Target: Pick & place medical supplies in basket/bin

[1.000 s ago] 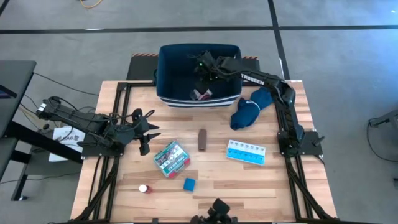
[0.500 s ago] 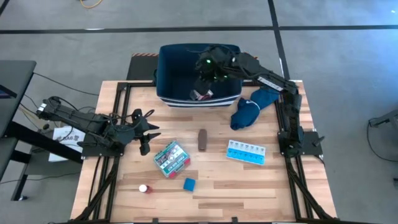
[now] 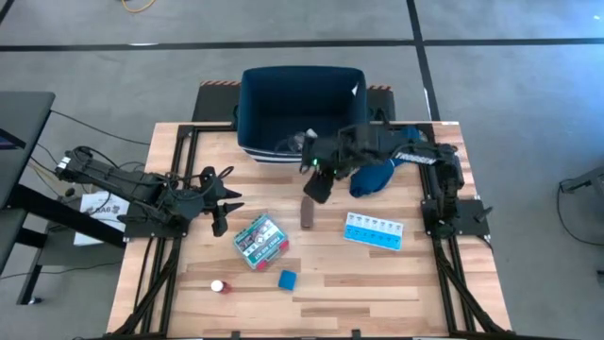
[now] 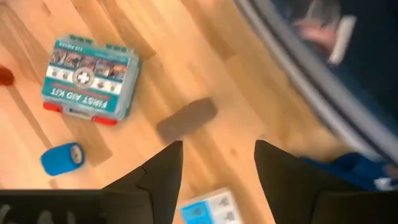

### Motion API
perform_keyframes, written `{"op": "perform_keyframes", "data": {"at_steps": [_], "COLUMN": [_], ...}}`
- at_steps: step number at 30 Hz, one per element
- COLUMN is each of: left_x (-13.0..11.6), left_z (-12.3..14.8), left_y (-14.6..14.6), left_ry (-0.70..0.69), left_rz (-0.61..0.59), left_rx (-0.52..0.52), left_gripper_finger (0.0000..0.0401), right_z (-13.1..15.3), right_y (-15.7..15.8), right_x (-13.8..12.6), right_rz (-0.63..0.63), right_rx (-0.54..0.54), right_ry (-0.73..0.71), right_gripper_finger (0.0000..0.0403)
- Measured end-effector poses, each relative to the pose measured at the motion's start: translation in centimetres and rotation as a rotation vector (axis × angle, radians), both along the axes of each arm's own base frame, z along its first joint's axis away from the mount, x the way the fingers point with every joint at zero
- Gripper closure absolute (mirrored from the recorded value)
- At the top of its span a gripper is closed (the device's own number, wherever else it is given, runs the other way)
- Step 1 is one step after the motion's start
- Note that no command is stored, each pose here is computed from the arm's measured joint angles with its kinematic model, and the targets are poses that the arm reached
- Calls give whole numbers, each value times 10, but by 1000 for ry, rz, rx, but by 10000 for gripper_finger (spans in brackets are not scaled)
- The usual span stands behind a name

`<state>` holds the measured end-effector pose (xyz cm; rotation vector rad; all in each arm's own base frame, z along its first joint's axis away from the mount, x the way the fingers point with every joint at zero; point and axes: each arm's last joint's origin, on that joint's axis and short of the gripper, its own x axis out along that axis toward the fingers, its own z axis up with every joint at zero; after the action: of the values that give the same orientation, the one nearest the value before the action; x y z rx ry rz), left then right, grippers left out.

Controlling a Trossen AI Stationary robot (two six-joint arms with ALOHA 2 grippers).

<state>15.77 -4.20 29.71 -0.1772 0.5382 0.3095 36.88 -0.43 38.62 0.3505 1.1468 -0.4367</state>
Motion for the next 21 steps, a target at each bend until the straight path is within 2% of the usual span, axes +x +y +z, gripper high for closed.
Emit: {"op": "perform_keyframes", "data": {"at_steps": [4,8,12,15,21], "left_x": [0,0,0,0,0], "left_z": [0,-1,-1,-1,-1], "left_y": [-1,-2,-2,-2,-2], "left_ry": [-3,-5,-7,-7,-7], "left_rz": [0,1,5,5,5], "left_rx": [-56,-101,-109,-108,-108], "left_gripper_finger": [287,287,287,287,287], "right_z": [-26,-60,-101,-125,-154], "right_y": [12,17,26,25,14], "right_x": [4,16,28,29,29], "right_rz": [-51,-146,-124,-136,-172], "right_rx": [35,83,195,204,236], "right_ry": [79,71,45,49,41], "right_gripper_finger": [190,177,173,175,179]}}
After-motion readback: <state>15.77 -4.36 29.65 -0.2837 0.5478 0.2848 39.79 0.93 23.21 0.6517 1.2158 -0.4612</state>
